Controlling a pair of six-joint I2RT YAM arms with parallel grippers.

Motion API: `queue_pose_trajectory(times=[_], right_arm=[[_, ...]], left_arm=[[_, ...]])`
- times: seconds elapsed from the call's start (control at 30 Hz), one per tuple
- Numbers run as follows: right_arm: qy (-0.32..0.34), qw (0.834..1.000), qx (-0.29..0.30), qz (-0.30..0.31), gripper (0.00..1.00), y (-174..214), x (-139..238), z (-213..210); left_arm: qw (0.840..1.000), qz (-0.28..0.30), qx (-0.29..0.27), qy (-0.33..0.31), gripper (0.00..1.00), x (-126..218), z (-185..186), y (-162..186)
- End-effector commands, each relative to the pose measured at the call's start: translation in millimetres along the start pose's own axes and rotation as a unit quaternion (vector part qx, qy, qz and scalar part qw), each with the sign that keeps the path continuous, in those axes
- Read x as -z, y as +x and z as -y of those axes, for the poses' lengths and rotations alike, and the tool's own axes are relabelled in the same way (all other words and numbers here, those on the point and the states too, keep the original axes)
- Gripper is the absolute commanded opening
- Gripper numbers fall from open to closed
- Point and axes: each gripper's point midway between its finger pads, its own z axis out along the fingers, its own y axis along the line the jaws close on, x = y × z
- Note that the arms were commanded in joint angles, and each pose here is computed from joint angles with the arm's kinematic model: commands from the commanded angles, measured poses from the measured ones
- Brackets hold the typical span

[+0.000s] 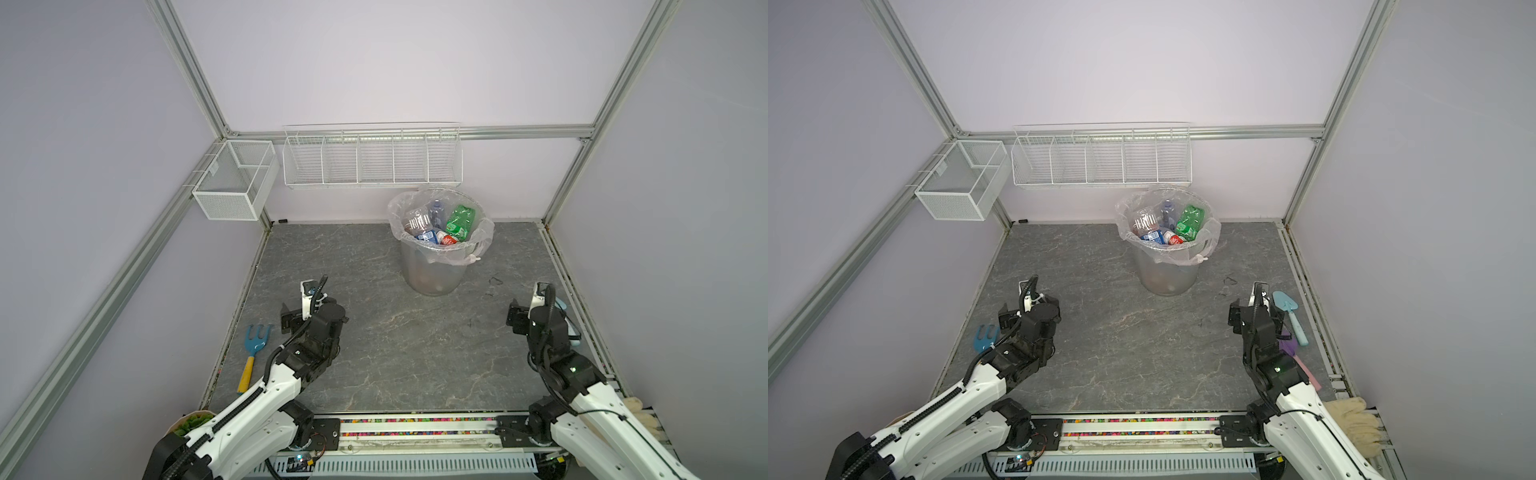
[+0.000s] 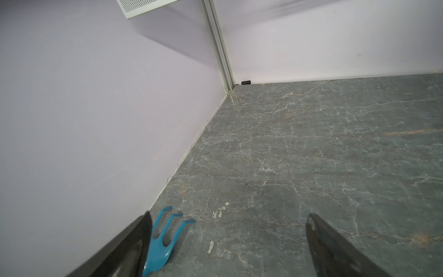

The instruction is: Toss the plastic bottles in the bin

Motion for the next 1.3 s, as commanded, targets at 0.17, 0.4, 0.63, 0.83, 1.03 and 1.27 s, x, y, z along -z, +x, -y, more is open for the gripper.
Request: queue_pose_trajectory(times=[0.17, 0.4, 0.63, 0.83, 1.03, 1.27], right_arm=[[0.016, 1.000, -0.002, -0.005, 0.89, 11.2, 7.3, 13.0], [0.045, 0.998, 0.019, -0.038, 0.89, 35.0, -2.9, 17.9], [0.046, 0.999, 0.019, -0.019, 0.89, 55.8, -4.7, 22.3], [0.056, 0.998, -0.001, 0.004, 0.89, 61.7, -8.3, 26.0], [0.080, 0.997, -0.002, -0.010, 0.89, 62.7, -13.9, 30.7], [0.087, 0.996, 0.005, -0.008, 0.89, 58.5, -24.4, 26.6]], left_arm=[[0.999, -0.017, 0.016, -0.023, 0.99, 2.0, -14.6, 19.7], [0.998, -0.027, 0.029, -0.044, 0.99, 5.4, -28.7, 37.8], [0.998, -0.006, 0.052, 0.018, 0.99, 13.0, -24.0, 45.9], [0.998, 0.001, 0.059, 0.018, 0.99, 14.4, -26.8, 45.8], [0.999, -0.002, 0.046, 0.016, 0.99, 9.8, -19.5, 43.6], [0.999, 0.005, 0.048, 0.007, 0.99, 5.0, -19.0, 40.9]])
